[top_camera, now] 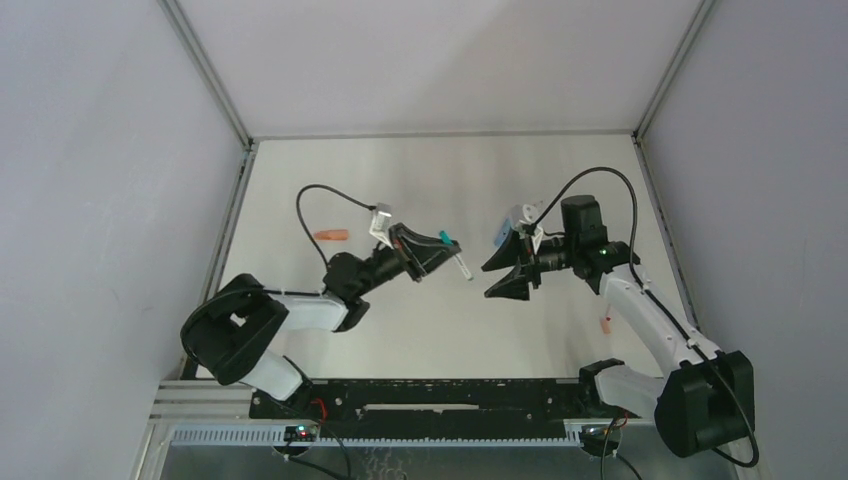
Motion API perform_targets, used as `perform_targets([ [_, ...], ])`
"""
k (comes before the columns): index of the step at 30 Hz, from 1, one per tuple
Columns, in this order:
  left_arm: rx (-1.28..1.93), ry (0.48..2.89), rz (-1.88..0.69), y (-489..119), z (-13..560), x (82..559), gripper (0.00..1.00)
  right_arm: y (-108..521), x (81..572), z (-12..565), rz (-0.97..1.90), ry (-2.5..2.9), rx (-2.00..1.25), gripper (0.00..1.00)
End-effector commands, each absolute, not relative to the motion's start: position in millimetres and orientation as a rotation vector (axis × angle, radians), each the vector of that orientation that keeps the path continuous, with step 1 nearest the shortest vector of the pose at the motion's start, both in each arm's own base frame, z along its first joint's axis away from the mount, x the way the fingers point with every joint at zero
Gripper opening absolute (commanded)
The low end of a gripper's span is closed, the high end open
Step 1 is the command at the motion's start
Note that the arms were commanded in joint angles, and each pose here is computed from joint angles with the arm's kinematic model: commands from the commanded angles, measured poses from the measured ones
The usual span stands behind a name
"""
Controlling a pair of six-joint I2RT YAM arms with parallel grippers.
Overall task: Insert the pens into the pen caps
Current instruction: Place the pen at the center of the board.
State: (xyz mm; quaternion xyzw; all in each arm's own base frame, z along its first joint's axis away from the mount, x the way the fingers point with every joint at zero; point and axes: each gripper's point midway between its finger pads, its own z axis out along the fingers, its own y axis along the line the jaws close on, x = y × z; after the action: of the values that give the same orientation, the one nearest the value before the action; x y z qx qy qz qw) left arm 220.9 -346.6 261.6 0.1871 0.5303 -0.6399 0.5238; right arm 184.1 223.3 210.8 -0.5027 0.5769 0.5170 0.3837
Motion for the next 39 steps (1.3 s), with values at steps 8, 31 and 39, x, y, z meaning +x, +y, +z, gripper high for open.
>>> perform_targets([
  [8, -0.544, 1.650, -1.322, -184, 125, 283, 0.00, 196, 218, 224, 1.077, 1.485, -1.216, 0.68],
  [31, -1.418, 1.535, -0.421, -8, 58, 316, 0.17, 198, 215, 223, 1.089, 1.468, -1.238, 0.69],
  [39, -1.478, 1.537, -0.521, -7, 45, 336, 0.14, 199, 212, 223, 1.077, 1.458, -1.251, 0.68],
])
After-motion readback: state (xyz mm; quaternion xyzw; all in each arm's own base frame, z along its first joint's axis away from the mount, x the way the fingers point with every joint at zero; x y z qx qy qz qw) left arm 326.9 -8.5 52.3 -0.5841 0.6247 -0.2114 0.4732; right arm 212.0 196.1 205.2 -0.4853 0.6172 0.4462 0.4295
